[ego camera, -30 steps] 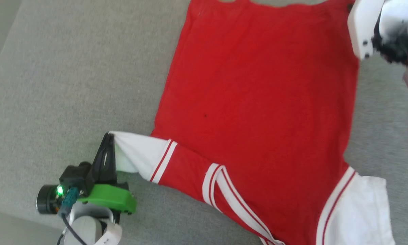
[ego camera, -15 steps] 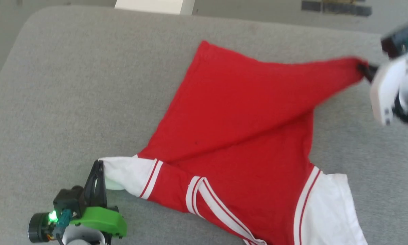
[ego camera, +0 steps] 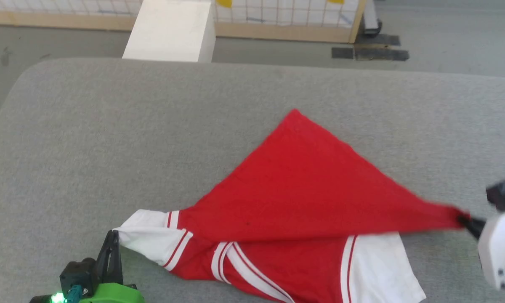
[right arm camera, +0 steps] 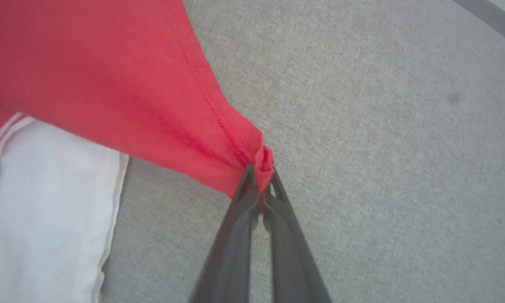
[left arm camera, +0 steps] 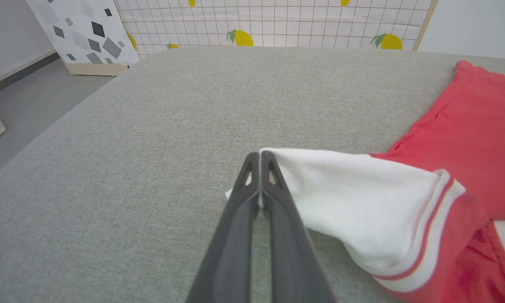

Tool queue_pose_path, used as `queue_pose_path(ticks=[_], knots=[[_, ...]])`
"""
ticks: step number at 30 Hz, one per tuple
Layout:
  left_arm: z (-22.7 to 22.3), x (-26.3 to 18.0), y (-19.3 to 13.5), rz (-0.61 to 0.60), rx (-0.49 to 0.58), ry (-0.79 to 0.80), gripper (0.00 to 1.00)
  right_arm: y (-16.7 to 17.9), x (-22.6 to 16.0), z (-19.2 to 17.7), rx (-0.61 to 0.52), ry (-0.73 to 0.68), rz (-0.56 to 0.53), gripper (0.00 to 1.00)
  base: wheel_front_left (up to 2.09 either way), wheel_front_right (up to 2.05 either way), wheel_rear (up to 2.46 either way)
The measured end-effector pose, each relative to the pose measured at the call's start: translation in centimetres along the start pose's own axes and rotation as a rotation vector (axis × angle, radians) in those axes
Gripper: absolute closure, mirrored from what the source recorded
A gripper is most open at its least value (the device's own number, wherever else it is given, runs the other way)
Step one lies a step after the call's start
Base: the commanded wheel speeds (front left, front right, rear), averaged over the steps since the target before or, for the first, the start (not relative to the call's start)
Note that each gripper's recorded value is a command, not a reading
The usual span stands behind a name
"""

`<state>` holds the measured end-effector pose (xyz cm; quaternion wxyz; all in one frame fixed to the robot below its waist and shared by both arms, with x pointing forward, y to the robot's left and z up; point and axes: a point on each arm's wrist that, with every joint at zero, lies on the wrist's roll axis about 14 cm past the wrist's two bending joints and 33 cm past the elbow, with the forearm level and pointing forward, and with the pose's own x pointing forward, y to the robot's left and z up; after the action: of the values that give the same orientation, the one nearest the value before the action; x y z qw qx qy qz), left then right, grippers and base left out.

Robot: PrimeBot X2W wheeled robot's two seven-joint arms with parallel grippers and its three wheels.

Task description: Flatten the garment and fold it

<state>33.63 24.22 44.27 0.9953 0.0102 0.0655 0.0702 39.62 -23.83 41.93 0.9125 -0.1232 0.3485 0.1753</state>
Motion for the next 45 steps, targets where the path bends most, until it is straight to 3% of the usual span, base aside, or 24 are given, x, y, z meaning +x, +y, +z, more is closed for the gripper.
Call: queue_pose_path(ticks=[10,15,16,17,22,26,30,38,45], knots=[[0.5,0.2,-1.1,-0.04,0.009,-0.018,1.0,4.6,-5.0,-11.2,0.131,0.249,0.021,1.0,0.0,0.0,0.0],[0.1,0.2,-1.0,-0.034,0.01,-0.003,1.0,5.3,-5.5,-11.3,0.154,0.246,0.005,1.0,0.0,0.0,0.0],[0.0,0.1,-1.0,-0.034,0.01,-0.002,1.0,5.1,-5.6,-10.9,0.152,0.228,-0.007,0.43,0.0,0.0,0.0],[0.1,0.1,-1.0,-0.035,0.009,-0.003,1.0,4.8,-5.7,-10.3,0.145,0.206,-0.022,0.0,0.0,0.0,0.0],[0.2,0.0,-1.0,-0.032,0.009,-0.007,1.0,2.7,-6.3,-5.3,0.103,0.04,-0.094,0.0,0.0,0.0,0.0],[0.1,-0.1,-1.1,-0.033,0.011,-0.005,1.0,1.6,-5.8,1.3,0.048,-0.143,-0.124,0.0,0.0,0.0,0.0],[0.0,0.0,-1.4,-0.04,0.016,0.0,1.0,3.1,-3.8,5.9,-0.012,-0.215,-0.061,0.0,0.0,0.0,0.0],[0.2,0.8,-1.7,-0.044,0.017,-0.005,1.0,6.6,2.5,10.1,-0.118,-0.081,0.098,0.0,0.0,0.0,0.0],[0.0,1.6,-2.0,-0.044,0.013,0.006,1.0,7.3,7.4,11.6,-0.18,0.113,0.133,0.0,0.0,0.0,0.0]])
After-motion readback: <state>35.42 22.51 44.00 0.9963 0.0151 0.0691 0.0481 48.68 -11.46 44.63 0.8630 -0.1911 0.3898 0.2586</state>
